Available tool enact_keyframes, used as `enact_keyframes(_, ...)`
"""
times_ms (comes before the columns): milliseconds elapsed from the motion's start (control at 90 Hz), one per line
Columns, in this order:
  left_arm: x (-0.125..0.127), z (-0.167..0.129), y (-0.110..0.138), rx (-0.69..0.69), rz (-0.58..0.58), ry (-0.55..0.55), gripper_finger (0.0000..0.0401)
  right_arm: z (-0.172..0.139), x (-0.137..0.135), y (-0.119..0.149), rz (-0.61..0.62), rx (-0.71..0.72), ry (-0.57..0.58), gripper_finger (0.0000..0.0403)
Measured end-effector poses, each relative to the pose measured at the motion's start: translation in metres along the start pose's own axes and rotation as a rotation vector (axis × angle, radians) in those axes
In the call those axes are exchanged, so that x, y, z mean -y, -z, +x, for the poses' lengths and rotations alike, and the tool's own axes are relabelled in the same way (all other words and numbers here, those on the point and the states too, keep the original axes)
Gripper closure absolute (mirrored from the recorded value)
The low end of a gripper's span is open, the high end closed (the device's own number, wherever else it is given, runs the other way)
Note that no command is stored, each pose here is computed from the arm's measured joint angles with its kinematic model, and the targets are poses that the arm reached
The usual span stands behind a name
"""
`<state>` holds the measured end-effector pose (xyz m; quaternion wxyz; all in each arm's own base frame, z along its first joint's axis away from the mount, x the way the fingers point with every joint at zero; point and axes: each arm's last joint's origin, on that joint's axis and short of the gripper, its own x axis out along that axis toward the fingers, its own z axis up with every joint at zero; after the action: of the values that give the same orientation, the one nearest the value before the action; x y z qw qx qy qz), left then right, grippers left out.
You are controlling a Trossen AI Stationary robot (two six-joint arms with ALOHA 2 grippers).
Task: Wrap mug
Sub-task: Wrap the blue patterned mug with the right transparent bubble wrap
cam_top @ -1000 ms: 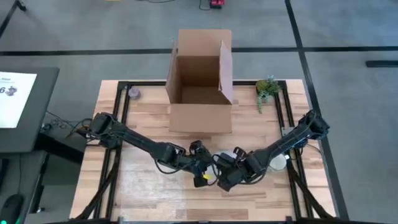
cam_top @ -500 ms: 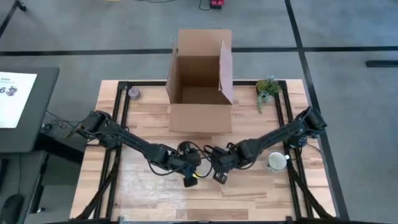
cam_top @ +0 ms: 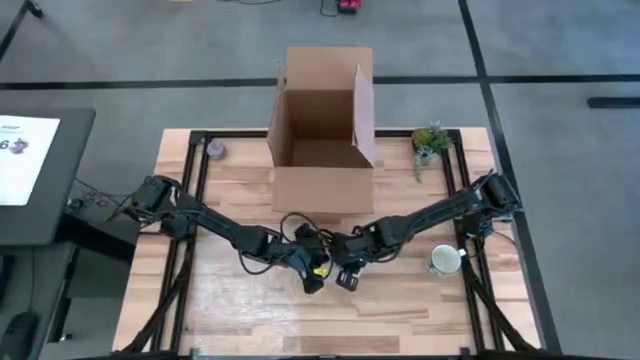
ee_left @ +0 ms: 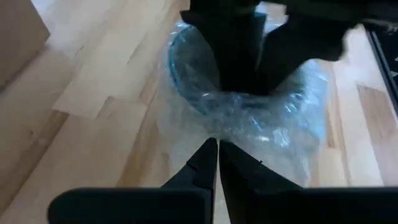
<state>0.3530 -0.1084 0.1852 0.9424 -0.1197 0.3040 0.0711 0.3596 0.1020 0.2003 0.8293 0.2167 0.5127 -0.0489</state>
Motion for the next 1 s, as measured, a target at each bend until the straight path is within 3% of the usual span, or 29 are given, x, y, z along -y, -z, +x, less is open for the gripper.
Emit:
enact_keyframes(244, 0.019, -0.005, 0.001, 0.017, -0.021, 0.164, 0.0401, 0.0, -0.021, 0.008, 0.005, -0.011, -0.13, 0.0403)
enact_keyframes(611, 0.064, -0.034, 0.019, -0.006, -0.132, 0.283, 0.0401, -0.005, -0.051, 0.022, 0.079, 0.006, -0.204, 0.0403)
enact_keyframes(711, 0.072, -0.041, 0.027, -0.042, -0.157, 0.287, 0.0401, -0.006, -0.052, 0.022, 0.079, 0.021, -0.209, 0.0403)
enact_keyframes(889, 0.074, -0.075, 0.032, -0.091, -0.17, 0.144, 0.0401, -0.005, -0.045, 0.015, 0.086, 0.037, -0.184, 0.0403)
enact_keyframes(1000, 0.073, -0.1, 0.027, -0.082, -0.188, 0.117, 0.0401, -0.005, -0.04, 0.01, 0.07, 0.049, -0.174, 0.0403)
